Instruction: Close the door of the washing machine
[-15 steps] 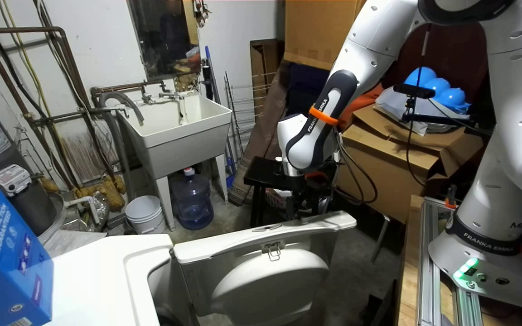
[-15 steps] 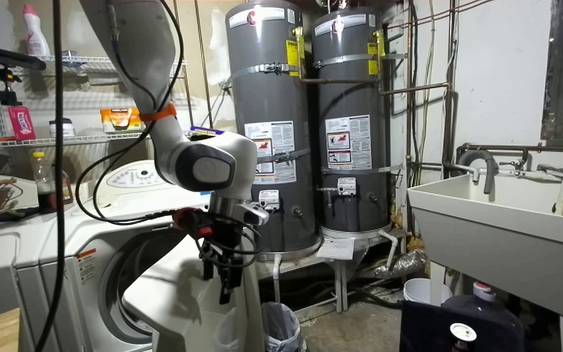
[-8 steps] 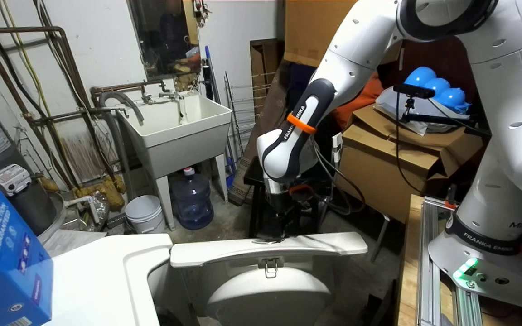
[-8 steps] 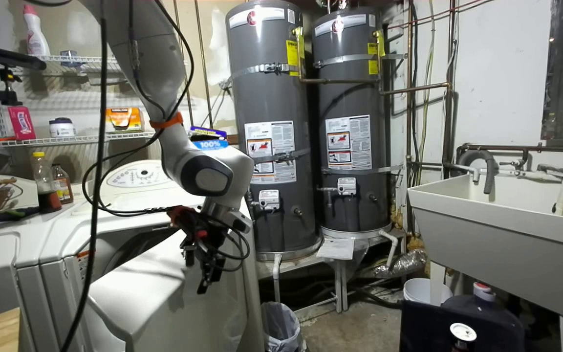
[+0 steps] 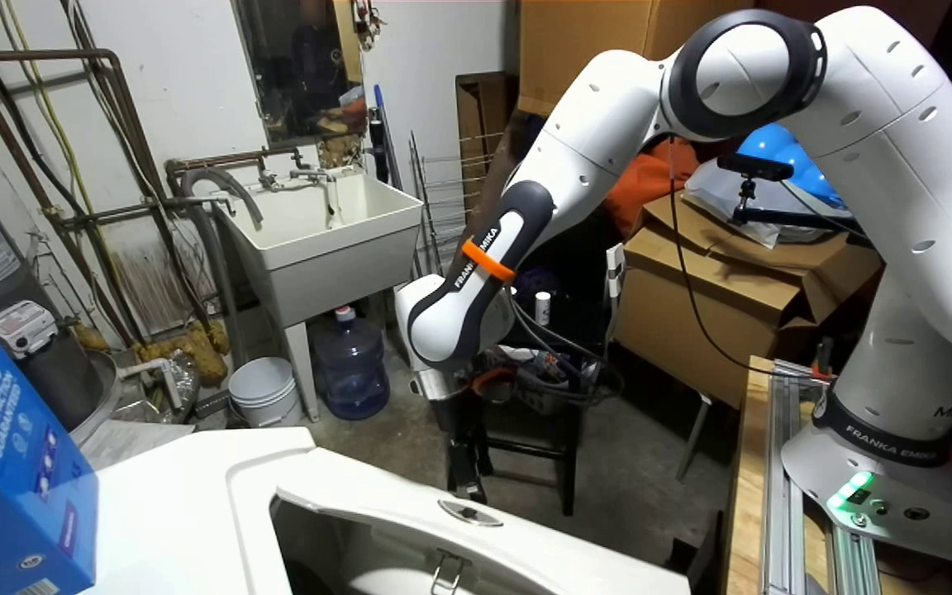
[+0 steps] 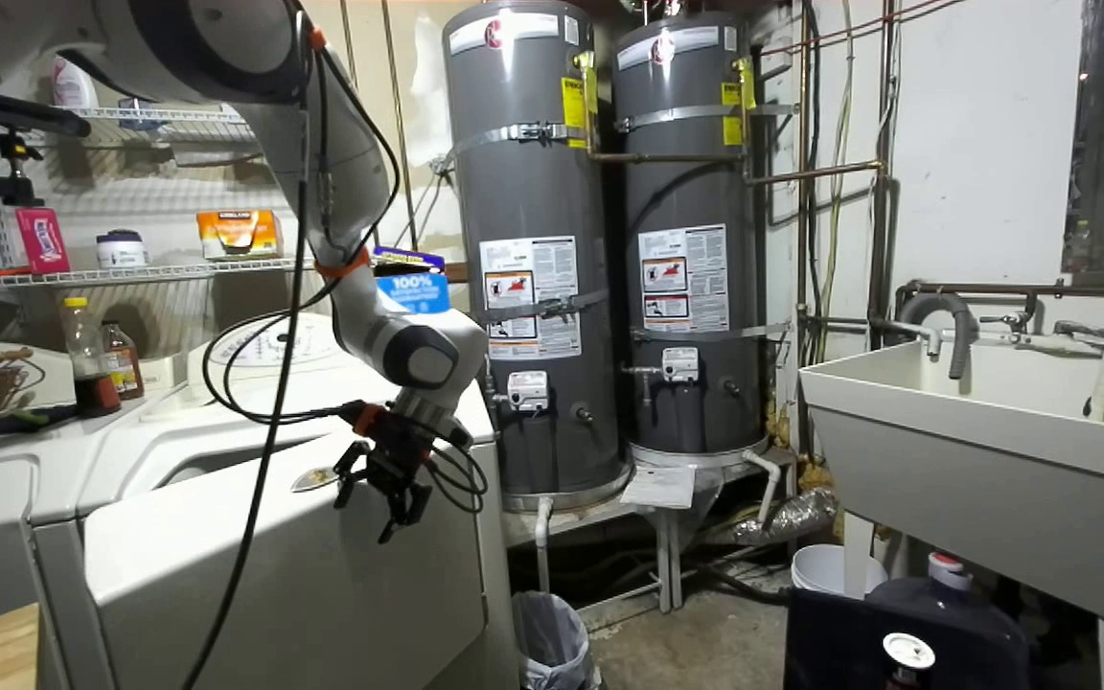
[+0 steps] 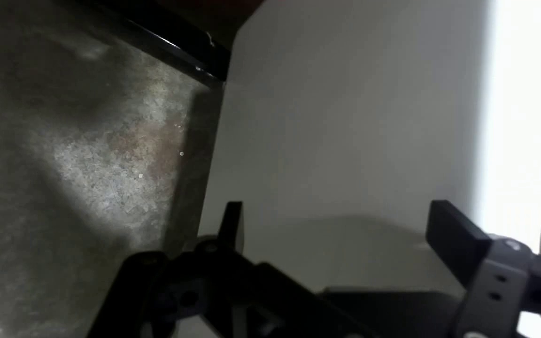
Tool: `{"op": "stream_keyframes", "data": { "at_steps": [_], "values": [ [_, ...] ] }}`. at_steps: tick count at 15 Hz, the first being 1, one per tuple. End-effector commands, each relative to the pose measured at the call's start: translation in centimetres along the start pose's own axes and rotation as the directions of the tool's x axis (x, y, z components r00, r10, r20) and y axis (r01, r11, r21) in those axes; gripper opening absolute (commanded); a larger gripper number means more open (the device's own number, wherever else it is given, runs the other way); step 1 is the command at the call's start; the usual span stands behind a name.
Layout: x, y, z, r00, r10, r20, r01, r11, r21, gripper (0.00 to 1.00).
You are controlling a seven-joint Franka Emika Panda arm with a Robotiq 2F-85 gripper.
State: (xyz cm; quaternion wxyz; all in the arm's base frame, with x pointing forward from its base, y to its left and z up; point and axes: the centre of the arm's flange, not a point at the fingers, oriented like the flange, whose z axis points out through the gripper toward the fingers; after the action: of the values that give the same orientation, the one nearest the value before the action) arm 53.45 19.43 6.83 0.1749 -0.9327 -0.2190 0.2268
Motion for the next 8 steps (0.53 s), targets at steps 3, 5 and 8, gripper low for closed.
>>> {"op": "stream_keyframes", "data": {
  "at_steps": [3, 5, 8],
  "values": [
    [-2.5, 0.2, -6.5, 0.995, -0.104, -0.014, 0.1, 0.98, -0.174, 1.0],
    [-4.5, 0.8, -8.4, 0.997, -0.067, -0.033, 0.057, 0.971, -0.231, 1.0],
    [-7.9, 1.6, -10.2, 1.0, -0.009, 0.0, 0.008, 0.936, -0.352, 1.0]
  ]
}}
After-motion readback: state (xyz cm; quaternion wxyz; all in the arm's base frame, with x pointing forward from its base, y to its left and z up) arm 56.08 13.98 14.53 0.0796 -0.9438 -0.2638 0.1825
